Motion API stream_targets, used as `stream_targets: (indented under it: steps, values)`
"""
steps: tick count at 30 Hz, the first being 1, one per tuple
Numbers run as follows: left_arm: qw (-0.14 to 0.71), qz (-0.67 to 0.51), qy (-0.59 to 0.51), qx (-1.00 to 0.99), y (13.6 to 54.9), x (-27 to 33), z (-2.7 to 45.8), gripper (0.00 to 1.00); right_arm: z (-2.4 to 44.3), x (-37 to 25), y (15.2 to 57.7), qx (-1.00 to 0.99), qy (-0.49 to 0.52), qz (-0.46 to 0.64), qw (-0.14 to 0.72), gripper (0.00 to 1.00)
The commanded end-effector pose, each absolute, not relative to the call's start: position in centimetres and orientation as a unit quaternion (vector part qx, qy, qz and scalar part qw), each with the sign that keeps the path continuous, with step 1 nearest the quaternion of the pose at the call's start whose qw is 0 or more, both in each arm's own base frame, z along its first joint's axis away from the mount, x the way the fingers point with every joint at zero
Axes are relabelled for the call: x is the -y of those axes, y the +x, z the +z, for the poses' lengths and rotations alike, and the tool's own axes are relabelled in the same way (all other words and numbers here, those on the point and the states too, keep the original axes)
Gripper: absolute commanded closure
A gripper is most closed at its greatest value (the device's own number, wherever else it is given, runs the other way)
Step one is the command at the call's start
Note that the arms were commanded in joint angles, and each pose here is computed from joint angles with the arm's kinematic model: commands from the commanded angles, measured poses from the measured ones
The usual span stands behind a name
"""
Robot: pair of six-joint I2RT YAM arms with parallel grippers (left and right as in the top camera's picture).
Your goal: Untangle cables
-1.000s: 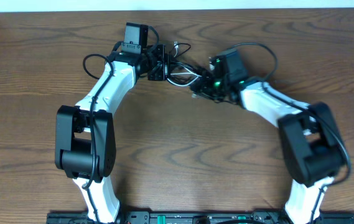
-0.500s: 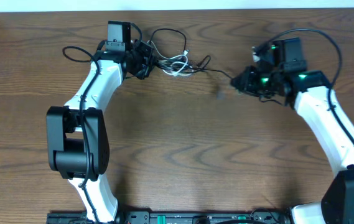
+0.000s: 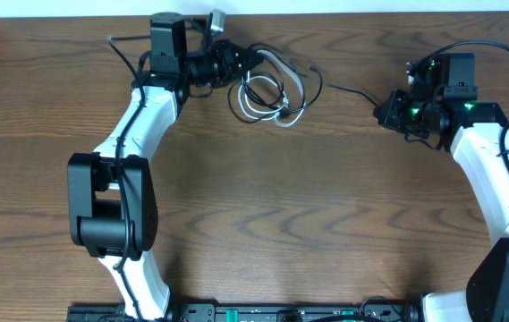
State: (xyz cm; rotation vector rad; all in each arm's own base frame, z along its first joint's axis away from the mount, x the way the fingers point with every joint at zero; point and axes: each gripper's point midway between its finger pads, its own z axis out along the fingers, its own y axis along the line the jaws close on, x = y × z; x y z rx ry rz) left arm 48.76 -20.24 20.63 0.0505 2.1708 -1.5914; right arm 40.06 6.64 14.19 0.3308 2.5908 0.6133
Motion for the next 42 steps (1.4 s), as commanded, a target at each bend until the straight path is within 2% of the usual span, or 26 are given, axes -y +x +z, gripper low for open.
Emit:
stream_targets:
  steps: [1, 2, 3, 4, 5, 7, 16, 19, 22, 25, 28, 31, 35, 39, 42]
  values:
    - [0.202, -0.646, 0.138, -0.723, 45.2, 21.7, 25.4, 0.93, 14.1, -6.5, 39.9, -0.948, 0.076, 0.201, 0.237, 0.89]
    - [0.204, -0.652, 0.158, -0.713, 44.7, 21.9, 26.0, 0.93, 14.1, -6.5, 39.9, -0.949, 0.064, 0.198, 0.238, 0.74]
    - [0.206, -0.655, 0.173, -0.706, 44.4, 22.1, 26.3, 0.93, 14.1, -6.5, 39.8, -0.95, 0.052, 0.195, 0.239, 0.54]
    - [0.207, -0.658, 0.186, -0.699, 44.1, 22.3, 26.6, 0.93, 14.1, -6.5, 39.8, -0.95, 0.041, 0.192, 0.242, 0.27]
    - [0.21, -0.66, 0.197, -0.694, 43.9, 22.4, 26.9, 0.93, 14.1, -6.5, 39.8, -0.95, 0.033, 0.19, 0.244, 0.15]
    - [0.219, -0.659, 0.21, -0.688, 43.8, 22.6, 27.2, 0.93, 14.2, -6.5, 40.1, -0.949, 0.029, 0.19, 0.25, 0.07]
    - [0.255, -0.647, 0.208, -0.688, 44.9, 22.8, 28.8, 0.93, 18.1, -11.0, 41.2, -0.898, -0.052, 0.319, 0.298, 0.06]
    - [0.275, -0.632, 0.166, -0.706, 46.5, 22.7, 28.7, 0.93, 18.9, -11.7, 41.5, -0.887, -0.066, 0.334, 0.312, 0.07]
    - [0.29, -0.583, 0.062, -0.756, 49.5, 21.5, 26.1, 0.93, 19.0, -12.1, 41.5, -0.886, -0.071, 0.334, 0.313, 0.08]
    - [0.304, -0.48, -0.02, -0.823, 51.4, 19.4, 21.2, 0.93, 18.9, -12.2, 41.5, -0.887, -0.072, 0.334, 0.312, 0.08]
    - [0.295, -0.402, -0.029, -0.866, 51.0, 18.7, 18.3, 0.93, 18.9, -12.2, 41.5, -0.887, -0.072, 0.334, 0.312, 0.09]
    - [0.282, -0.347, -0.015, -0.894, 49.9, 18.8, 17.9, 0.93, 19.0, -12.4, 41.5, -0.886, -0.075, 0.334, 0.313, 0.09]
    - [0.305, -0.264, 0.019, -0.915, 48.8, 19.1, 22.0, 0.93, 19.4, -13.9, 41.4, -0.879, -0.095, 0.34, 0.32, 0.1]
    - [0.333, -0.245, 0.042, -0.91, 47.6, 20.0, 27.3, 0.92, 19.7, -15.2, 41.4, -0.873, -0.112, 0.345, 0.325, 0.11]
    - [0.346, -0.258, 0.056, -0.9, 46.4, 20.7, 30.5, 0.83, 19.9, -16.0, 41.3, -0.87, -0.121, 0.348, 0.328, 0.12]
